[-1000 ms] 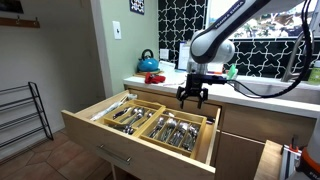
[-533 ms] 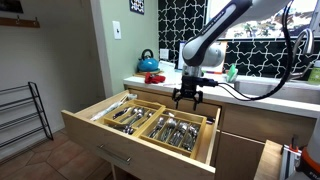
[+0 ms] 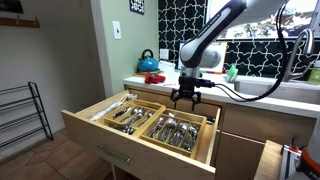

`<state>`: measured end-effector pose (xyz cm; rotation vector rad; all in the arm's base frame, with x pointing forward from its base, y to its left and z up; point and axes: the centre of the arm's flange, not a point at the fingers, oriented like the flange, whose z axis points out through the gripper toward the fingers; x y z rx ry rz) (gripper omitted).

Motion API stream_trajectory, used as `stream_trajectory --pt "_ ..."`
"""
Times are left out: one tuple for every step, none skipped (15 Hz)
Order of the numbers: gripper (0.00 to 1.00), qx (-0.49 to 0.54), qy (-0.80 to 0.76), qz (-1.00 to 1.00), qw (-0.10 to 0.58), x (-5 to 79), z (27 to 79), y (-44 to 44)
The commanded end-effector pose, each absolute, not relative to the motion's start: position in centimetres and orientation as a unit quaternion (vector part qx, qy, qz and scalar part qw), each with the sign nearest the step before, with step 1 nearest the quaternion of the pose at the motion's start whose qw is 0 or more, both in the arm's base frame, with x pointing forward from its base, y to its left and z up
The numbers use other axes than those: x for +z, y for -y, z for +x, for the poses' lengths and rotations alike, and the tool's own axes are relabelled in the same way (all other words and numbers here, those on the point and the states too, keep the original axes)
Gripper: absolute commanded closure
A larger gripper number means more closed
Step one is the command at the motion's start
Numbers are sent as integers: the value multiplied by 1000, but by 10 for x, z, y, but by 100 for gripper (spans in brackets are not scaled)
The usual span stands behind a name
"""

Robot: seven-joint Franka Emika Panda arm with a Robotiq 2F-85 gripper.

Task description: Remove a fork from the drawer middle compartment and put it on the counter top

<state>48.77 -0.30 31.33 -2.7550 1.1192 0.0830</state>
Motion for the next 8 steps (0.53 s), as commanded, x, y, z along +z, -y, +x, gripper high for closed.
stream_trajectory --pt "0 36 -378 -920 101 303 498 5" --pt "0 37 -386 -916 106 298 502 6" --pt "0 42 -394 -911 111 293 505 6" --pt "0 46 -402 -907 115 289 509 6" --pt "14 48 -409 -904 116 283 512 7" --pt "24 47 -417 -900 115 278 514 8" --pt "32 45 -421 -898 118 274 517 9" --pt "42 45 -426 -896 118 269 519 10"
